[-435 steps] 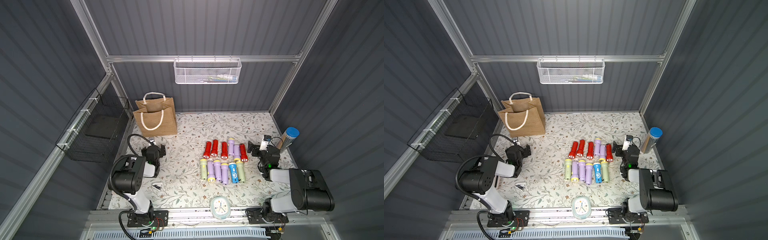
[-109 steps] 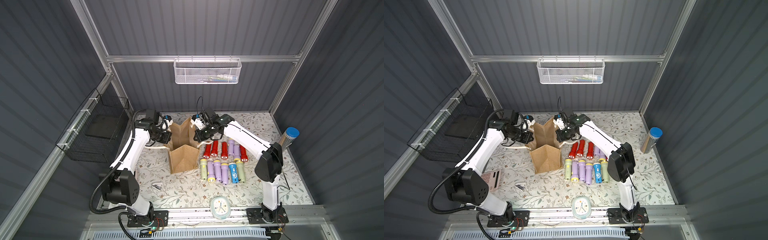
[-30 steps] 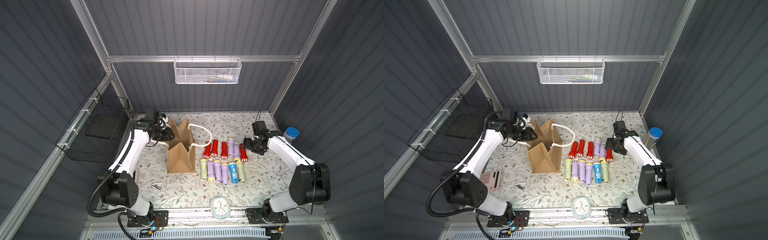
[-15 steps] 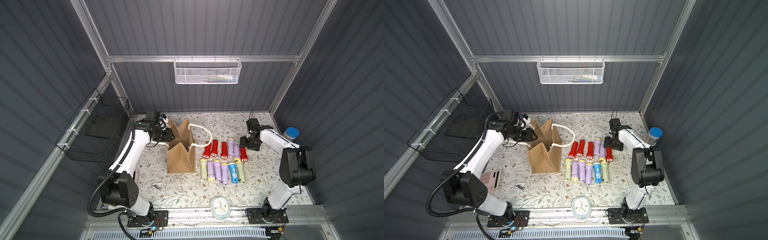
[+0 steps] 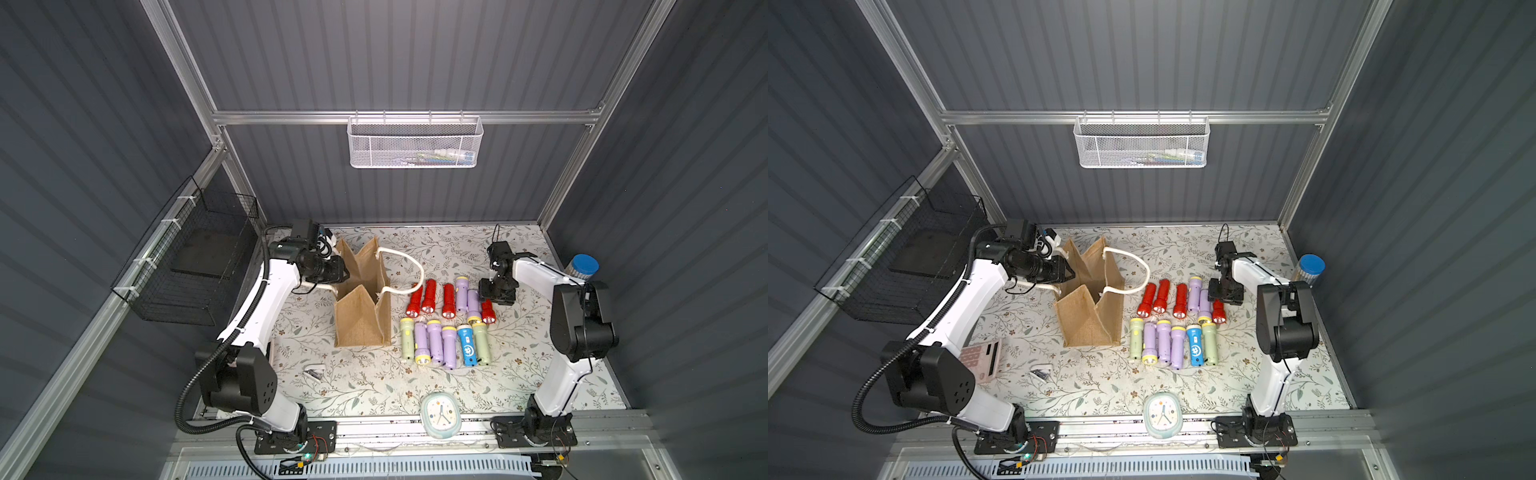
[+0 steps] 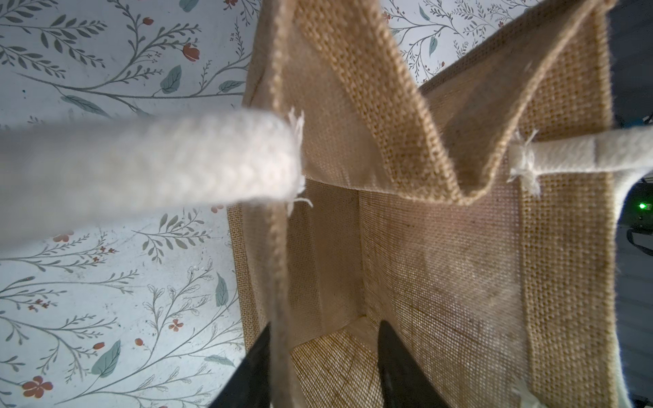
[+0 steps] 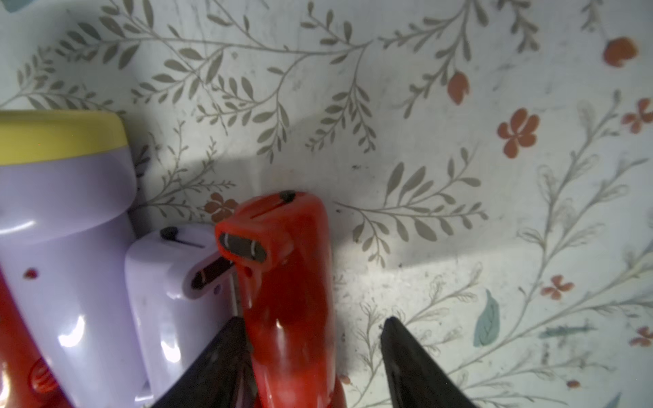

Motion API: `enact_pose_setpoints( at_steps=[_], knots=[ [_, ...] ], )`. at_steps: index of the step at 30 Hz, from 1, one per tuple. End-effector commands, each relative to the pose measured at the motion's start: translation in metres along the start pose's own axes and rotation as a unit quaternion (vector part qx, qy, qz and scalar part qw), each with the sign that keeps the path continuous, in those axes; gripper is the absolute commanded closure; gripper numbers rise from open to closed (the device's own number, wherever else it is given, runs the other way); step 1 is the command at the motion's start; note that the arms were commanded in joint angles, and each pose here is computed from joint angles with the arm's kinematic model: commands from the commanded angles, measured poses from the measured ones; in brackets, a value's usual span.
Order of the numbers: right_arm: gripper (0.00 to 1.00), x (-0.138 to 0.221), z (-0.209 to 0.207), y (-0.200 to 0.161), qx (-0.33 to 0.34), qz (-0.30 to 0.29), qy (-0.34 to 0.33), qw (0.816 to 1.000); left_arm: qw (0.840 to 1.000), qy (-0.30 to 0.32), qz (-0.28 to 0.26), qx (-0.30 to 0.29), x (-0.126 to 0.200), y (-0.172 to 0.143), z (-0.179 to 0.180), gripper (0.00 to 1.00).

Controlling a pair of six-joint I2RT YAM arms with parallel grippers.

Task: Put the flashlights into the tote bags
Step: Pick up the flashlight from the center of the board.

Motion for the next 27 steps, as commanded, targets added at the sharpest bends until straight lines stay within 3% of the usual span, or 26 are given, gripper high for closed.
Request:
enact_pose_setpoints(
  at_steps=[1,18,24,27],
  knots=[
    [0.37,0.002,0.003,0.011,0.007,-0.011,-0.001,1.000,1.000,-0.005,0.003,0.006,0.003,-0.003,-0.004,0.53],
    [0.45,-0.020,0.008,0.010,0.025,0.010,-0.043,0.999,1.000,-0.017,0.003,0.011,0.002,0.000,-0.009,0.53],
    [0.57,-0.023,0.005,0.009,0.025,0.009,-0.048,0.999,1.000,-0.020,-0.002,0.010,0.005,0.001,-0.013,0.53],
    [0.71,-0.021,0.004,0.009,0.024,0.006,-0.051,0.998,1.000,-0.021,-0.005,0.011,0.006,0.002,-0.014,0.54]
  ],
)
Point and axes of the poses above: each gripper's point midway between its finger pads, its own x axis back along the fingers, its own z axis along the line the jaws close on, y = z × x, the point moved 4 cm from there along x, back along the fingers, and after that the axes turned 10 degrees about -x, right-handed, at the moved point
